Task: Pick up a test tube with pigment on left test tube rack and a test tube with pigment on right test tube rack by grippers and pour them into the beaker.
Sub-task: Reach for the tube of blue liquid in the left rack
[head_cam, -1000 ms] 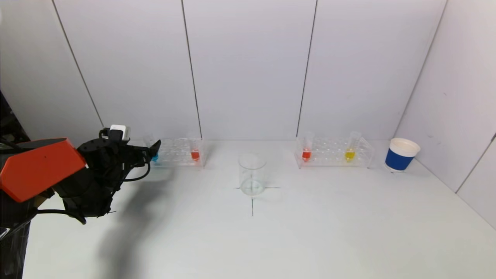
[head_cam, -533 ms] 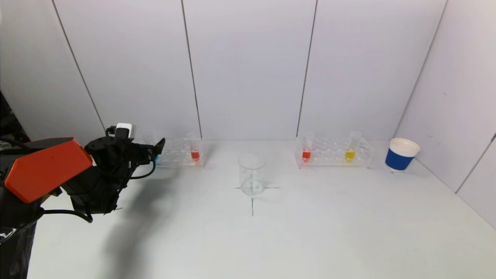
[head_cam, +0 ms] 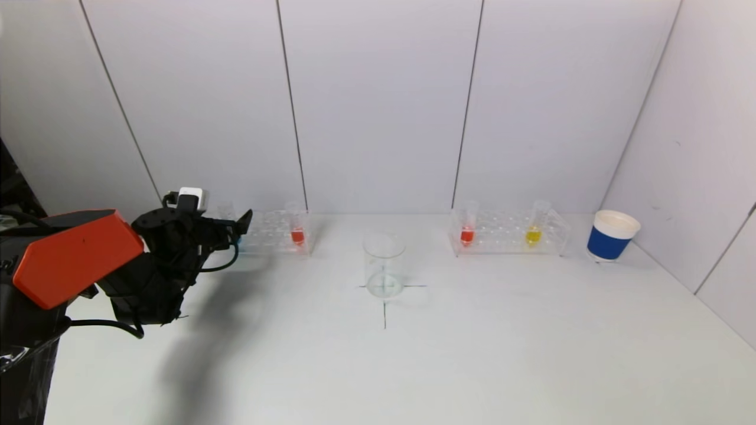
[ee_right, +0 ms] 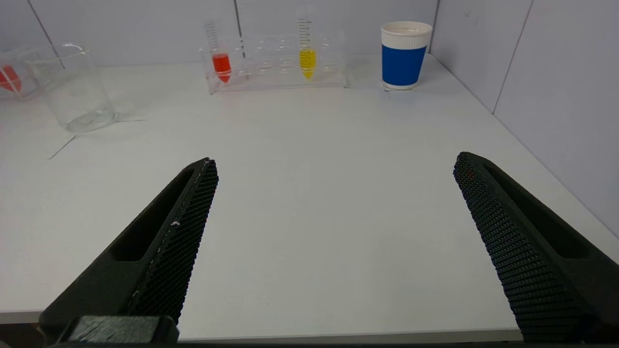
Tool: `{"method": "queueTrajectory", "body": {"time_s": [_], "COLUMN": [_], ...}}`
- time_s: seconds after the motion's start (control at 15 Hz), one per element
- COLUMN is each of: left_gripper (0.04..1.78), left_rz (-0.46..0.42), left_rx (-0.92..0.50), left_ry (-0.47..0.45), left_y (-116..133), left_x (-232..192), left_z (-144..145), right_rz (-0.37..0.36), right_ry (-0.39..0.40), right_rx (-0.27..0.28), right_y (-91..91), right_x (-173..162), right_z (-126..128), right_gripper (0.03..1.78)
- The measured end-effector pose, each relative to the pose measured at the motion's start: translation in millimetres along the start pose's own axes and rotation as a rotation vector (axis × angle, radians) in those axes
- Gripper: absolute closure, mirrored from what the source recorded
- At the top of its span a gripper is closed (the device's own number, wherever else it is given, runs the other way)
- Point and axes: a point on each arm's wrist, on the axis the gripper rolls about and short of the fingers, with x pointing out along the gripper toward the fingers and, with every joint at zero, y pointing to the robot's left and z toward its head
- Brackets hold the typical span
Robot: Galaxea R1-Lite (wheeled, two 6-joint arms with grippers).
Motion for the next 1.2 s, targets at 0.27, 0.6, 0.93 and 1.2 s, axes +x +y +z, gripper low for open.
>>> {"method": "queueTrajectory", "body": {"time_s": [0.27, 0.6, 0.93, 1.2], "left_gripper": [0.06, 0.06, 0.06, 0.06], "left_rz": [0.010, 0.035, 0.037, 0.068], "left_rx": [0.009, 0.011, 0.010, 0.010], "left_ry": [0.000, -0.006, -0.004, -0.004], "left_y": [0.2, -3.5, -5.0, -10.8], "left_x": [1.2, 4.2, 4.4, 4.9], "left_z": [-1.0, -1.3, -1.8, -1.2], "right_rz": [0.000, 0.000, 0.000, 0.000], "right_ry": [0.000, 0.000, 0.000, 0.000], "right_rx": [0.000, 0.000, 0.000, 0.001], "right_y": [0.0, 0.0, 0.0, 0.0], "right_x": [0.0, 0.0, 0.0, 0.0], "right_z": [0.0, 0.0, 0.0, 0.0], "right_gripper": [0.04, 0.04, 0.04, 0.04]}}
